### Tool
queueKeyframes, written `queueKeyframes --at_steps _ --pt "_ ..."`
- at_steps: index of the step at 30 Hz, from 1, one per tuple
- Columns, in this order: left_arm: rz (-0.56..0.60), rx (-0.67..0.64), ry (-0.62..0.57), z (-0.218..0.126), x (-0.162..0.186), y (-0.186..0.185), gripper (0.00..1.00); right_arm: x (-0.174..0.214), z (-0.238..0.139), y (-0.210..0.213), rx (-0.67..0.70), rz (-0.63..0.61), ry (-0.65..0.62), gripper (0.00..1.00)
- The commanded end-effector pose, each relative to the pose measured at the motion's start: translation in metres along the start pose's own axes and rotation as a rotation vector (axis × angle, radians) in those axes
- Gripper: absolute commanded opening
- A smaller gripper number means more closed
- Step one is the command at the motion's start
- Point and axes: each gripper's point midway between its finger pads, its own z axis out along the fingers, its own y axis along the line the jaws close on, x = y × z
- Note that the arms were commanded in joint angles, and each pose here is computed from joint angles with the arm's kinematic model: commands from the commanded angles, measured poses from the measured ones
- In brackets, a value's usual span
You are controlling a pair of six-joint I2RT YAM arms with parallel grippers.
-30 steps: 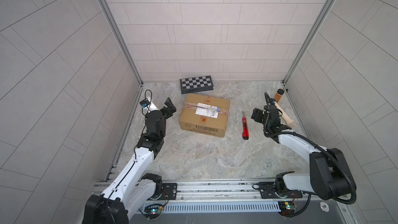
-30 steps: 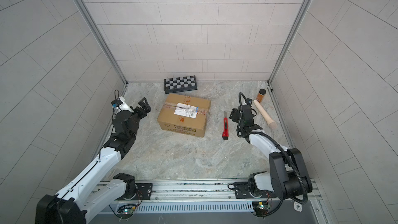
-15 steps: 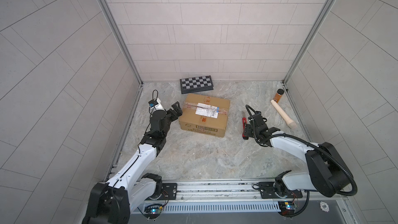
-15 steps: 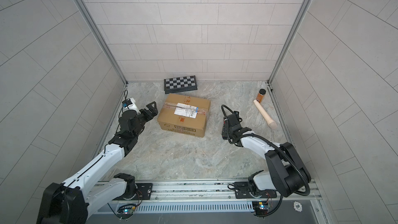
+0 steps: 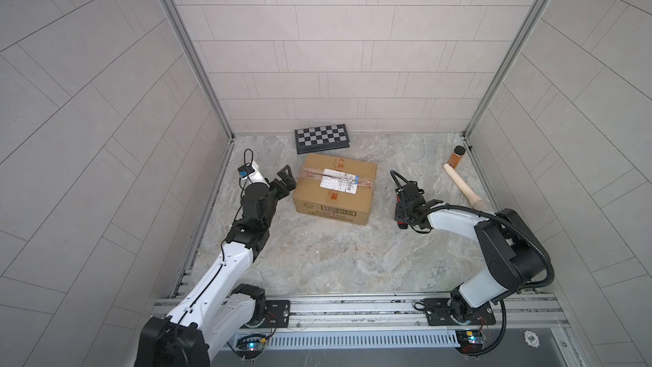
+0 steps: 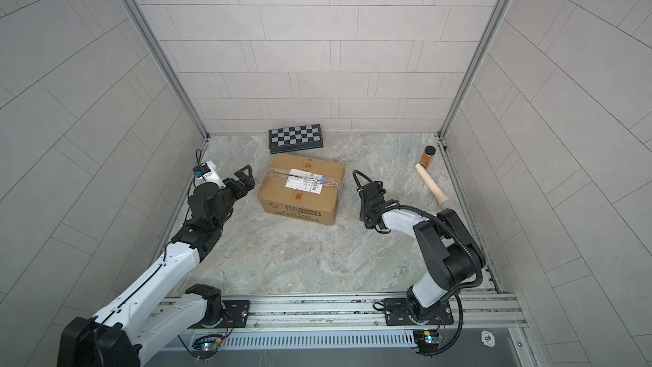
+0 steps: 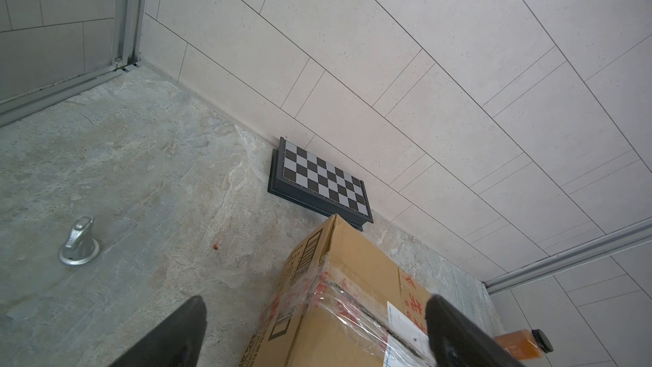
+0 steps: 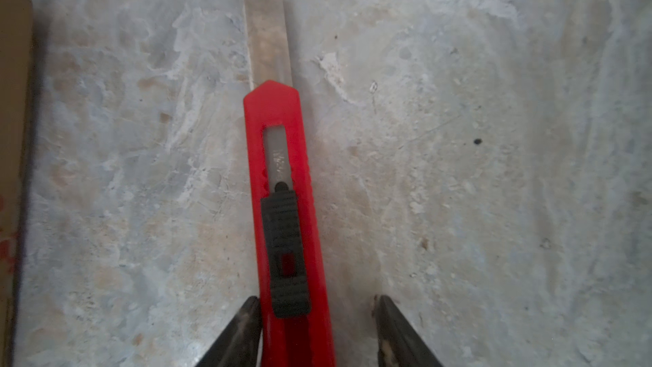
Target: Unpack the express box
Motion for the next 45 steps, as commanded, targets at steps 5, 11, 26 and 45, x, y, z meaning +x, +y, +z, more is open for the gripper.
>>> queueKeyframes --at_steps 5,11,26,45 --pt "0.018 -0.016 -0.017 -0.005 -0.01 -0.002 1.0 0.0 0.006 0.005 0.013 -0.016 -0.001 0.36" --pt "0.025 -0.02 -0.013 -0.008 -0.012 -0.003 1.0 -0.005 0.001 0.007 0.002 -0.03 -0.019 0.23" --pt "0.082 0.103 0.146 0.003 -0.003 -0.049 0.96 -0.082 -0.1 0.018 -0.107 -0.062 -0.284 0.08" --pt "0.168 0.638 0.44 -0.019 0.071 -0.231 0.88 -0.101 -0.205 0.138 -0.539 -0.288 -0.489 0.04"
